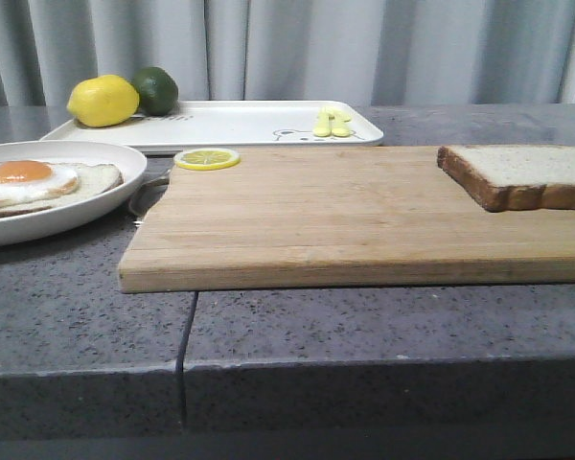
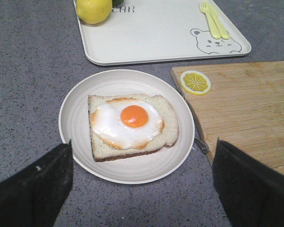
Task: Place bread and move sandwich to tray
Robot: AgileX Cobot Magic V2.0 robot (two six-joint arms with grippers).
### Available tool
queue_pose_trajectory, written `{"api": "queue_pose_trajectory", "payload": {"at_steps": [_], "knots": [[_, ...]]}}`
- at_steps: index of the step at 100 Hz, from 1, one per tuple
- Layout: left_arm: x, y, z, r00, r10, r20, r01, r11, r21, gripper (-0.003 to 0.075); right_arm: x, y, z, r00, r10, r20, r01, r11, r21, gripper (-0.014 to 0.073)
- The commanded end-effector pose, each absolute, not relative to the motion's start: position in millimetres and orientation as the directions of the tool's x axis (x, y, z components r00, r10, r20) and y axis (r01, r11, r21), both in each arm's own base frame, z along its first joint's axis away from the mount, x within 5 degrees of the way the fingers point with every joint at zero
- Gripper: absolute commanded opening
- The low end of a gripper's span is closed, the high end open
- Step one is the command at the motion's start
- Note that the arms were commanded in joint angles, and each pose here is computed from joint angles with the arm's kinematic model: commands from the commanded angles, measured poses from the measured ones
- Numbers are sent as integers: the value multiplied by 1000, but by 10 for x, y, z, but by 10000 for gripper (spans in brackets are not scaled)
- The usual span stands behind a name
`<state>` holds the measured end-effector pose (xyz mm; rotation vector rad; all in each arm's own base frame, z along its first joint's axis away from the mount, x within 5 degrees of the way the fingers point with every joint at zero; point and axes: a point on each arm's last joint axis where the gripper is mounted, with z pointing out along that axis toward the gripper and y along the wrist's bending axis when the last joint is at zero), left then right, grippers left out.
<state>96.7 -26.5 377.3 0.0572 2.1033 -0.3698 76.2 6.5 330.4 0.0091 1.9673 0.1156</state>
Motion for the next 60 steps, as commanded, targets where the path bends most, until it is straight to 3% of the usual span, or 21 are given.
{"api": "queue_pose_trajectory", "payload": {"at_steps": [1, 60], "knots": [[994, -267, 3932, -451, -144, -881, 196, 947, -255, 558, 797, 67, 3454, -310, 67, -948, -55, 995, 89, 519], [994, -267, 3932, -451, -144, -881, 196, 947, -255, 447, 810, 68, 3474, -286, 70, -956, -56, 994, 90, 519]]}}
